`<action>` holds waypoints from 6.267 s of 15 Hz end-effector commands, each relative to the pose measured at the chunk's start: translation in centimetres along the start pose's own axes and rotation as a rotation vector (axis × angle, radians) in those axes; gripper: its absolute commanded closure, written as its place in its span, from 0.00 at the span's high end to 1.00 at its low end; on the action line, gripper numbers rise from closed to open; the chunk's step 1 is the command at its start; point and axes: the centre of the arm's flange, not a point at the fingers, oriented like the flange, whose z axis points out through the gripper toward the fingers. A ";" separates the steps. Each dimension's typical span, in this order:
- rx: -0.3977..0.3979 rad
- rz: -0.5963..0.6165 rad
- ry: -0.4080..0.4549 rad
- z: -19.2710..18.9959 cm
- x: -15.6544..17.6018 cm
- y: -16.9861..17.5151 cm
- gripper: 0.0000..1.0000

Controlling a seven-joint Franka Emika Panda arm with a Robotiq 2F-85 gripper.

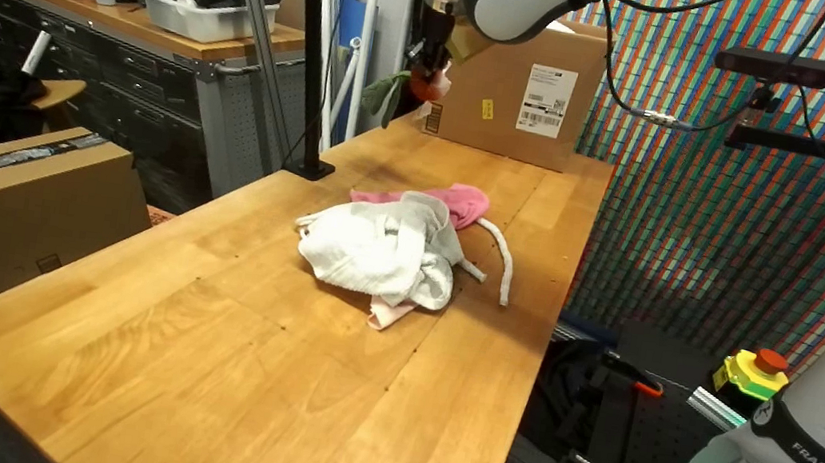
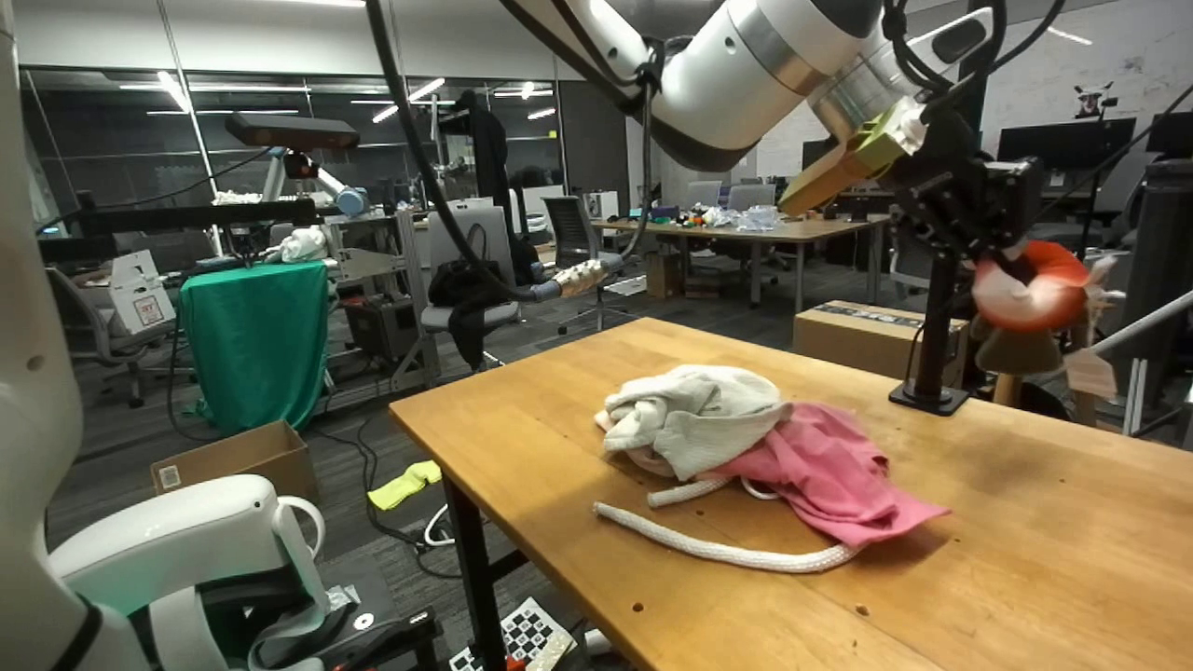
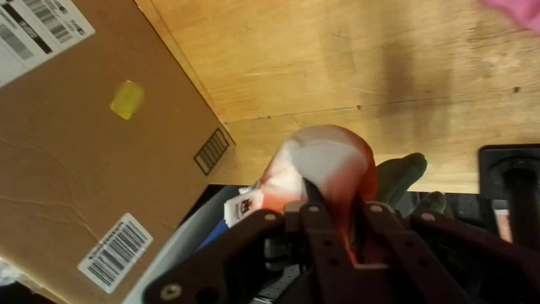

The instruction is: Spread the objects across on the table

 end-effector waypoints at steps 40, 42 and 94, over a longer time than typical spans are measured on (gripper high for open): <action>-0.016 -0.038 -0.118 -6.2 -12.4 -6.6 1.00; 0.052 -0.122 -0.111 -8.4 -13.6 -9.7 1.00; 0.434 -0.503 -0.089 -16.1 -14.4 -19.7 0.11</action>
